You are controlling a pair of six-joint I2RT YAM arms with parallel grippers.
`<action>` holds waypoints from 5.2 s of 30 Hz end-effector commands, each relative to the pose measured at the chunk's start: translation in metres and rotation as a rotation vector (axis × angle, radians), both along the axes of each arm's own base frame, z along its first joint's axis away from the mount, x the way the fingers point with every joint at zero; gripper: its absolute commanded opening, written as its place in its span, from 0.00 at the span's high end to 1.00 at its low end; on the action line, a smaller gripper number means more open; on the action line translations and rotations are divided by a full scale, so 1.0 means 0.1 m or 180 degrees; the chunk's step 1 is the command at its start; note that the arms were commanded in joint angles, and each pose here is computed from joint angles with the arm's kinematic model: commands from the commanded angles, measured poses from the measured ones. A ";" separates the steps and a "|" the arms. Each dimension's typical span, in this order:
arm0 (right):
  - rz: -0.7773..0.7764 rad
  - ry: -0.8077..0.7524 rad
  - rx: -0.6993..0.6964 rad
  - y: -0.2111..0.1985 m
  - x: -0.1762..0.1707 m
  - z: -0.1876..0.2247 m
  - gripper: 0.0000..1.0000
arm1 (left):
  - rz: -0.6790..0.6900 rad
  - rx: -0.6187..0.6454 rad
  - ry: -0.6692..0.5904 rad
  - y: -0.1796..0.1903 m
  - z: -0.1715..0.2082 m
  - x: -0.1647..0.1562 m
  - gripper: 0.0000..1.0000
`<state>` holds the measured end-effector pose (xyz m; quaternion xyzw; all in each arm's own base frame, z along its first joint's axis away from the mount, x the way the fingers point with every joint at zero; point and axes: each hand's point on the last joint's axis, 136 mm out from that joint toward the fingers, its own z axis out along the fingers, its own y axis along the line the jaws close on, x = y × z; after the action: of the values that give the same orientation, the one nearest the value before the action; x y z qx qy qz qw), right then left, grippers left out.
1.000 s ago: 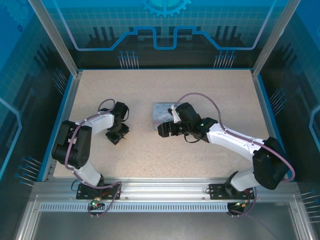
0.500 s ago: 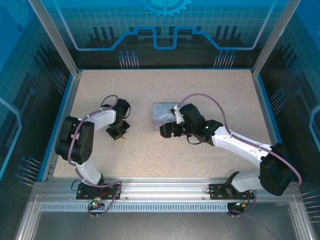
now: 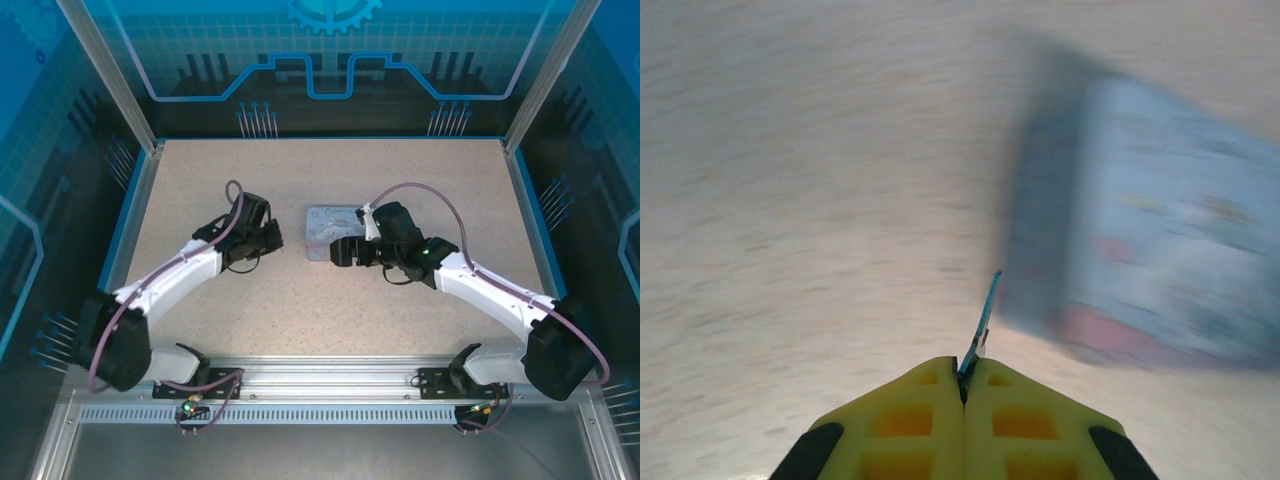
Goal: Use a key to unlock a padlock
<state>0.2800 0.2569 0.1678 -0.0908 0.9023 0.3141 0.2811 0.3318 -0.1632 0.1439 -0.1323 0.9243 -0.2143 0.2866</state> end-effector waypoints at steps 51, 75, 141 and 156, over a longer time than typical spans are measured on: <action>0.0055 0.0318 0.1743 0.21 0.00 0.59 0.66 | -0.1724 -0.0962 -0.1435 -1.47 0.81 -0.54 1.00; -0.0165 0.0338 0.1448 -0.01 0.16 0.50 1.00 | -0.1538 -0.0769 -0.1591 -1.26 0.95 -0.49 0.17; -0.1143 0.0387 0.1564 0.21 0.20 0.44 1.00 | 0.1619 -0.3695 0.0491 -0.96 0.59 0.08 0.43; -0.1222 0.0261 0.1584 0.11 0.28 0.57 1.00 | 0.1520 -0.3493 0.0624 -1.02 0.50 0.01 0.21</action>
<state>0.3018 0.2744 0.2160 0.1619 0.8138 0.4751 0.2928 0.3379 -0.2619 0.1926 -0.4959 0.6317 -0.5807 0.1336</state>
